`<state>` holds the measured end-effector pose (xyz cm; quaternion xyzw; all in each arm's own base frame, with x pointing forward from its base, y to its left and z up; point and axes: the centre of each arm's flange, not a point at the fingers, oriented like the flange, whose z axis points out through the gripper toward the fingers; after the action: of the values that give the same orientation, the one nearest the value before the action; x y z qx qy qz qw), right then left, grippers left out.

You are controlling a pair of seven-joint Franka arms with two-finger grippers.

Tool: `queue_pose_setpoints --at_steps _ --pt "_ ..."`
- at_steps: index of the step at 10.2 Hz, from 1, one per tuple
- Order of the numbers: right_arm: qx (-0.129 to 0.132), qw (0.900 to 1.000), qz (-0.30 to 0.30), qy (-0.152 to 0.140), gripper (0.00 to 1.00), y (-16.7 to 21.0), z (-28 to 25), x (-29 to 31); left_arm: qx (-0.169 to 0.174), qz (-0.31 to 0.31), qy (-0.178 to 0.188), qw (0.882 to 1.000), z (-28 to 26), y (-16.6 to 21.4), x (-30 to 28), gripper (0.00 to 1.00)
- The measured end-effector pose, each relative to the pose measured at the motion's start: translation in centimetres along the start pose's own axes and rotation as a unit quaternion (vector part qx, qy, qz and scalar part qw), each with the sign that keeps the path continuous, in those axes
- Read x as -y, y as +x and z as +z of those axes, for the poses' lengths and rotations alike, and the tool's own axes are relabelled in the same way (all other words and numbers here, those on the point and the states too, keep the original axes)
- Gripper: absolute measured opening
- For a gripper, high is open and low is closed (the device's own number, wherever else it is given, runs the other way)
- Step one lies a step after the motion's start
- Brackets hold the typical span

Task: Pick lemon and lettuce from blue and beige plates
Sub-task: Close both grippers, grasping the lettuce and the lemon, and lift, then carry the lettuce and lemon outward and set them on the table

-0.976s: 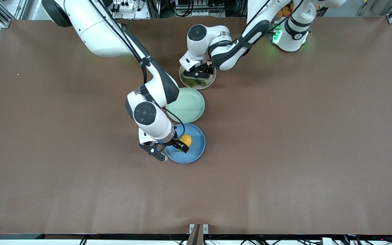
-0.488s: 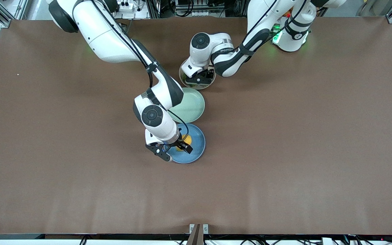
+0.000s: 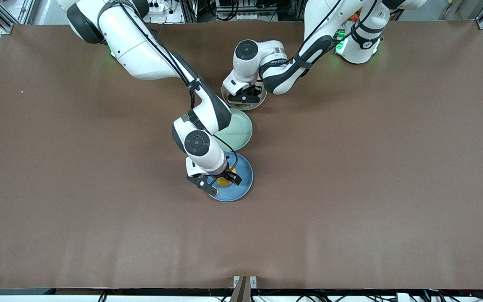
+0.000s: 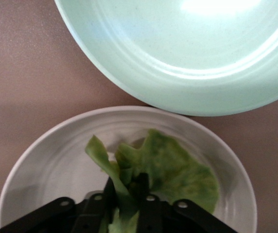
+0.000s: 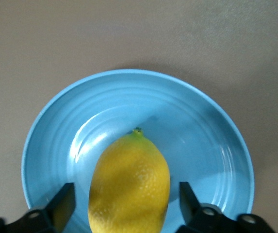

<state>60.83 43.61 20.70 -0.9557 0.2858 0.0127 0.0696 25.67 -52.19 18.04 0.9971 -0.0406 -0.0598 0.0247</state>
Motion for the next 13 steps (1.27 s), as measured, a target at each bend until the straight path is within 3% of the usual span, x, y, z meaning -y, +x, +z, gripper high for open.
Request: queue_pose_setpoints --at_steps 1,2,4,7,9,11,13 --pt "-0.001 1.0 0.001 0.001 0.7 0.2 -0.1 0.0 0.0 -0.005 -0.001 1.0 -0.1 0.0 -0.1 0.05" --pt "-0.003 1.0 0.001 0.002 0.65 0.3 -0.3 0.1 -0.001 -0.01 0.0 1.0 -0.2 0.1 -0.1 0.04" --pt "-0.005 1.0 0.002 0.005 0.65 0.5 -0.6 0.2 -0.018 -0.021 0.005 1.0 -2.4 1.4 0.0 0.04" --pt "0.007 1.0 0.015 -0.017 0.65 2.9 -4.0 0.4 -0.084 -0.063 0.004 0.995 -12.0 5.2 0.8 0.04" --pt "0.015 0.999 0.017 -0.022 0.65 5.9 -7.5 -0.2 -0.118 -0.089 0.027 0.989 -19.3 8.1 2.6 0.04" --pt "0.029 0.999 -0.003 -0.038 0.65 8.9 -10.1 -2.2 -0.112 -0.07 0.024 0.991 -24.8 13.5 7.6 0.04" --pt "0.053 0.996 -0.041 -0.064 0.65 11.8 -11.8 -5.1 -0.106 -0.057 0.005 0.993 -28.2 20.9 17.1 0.04"
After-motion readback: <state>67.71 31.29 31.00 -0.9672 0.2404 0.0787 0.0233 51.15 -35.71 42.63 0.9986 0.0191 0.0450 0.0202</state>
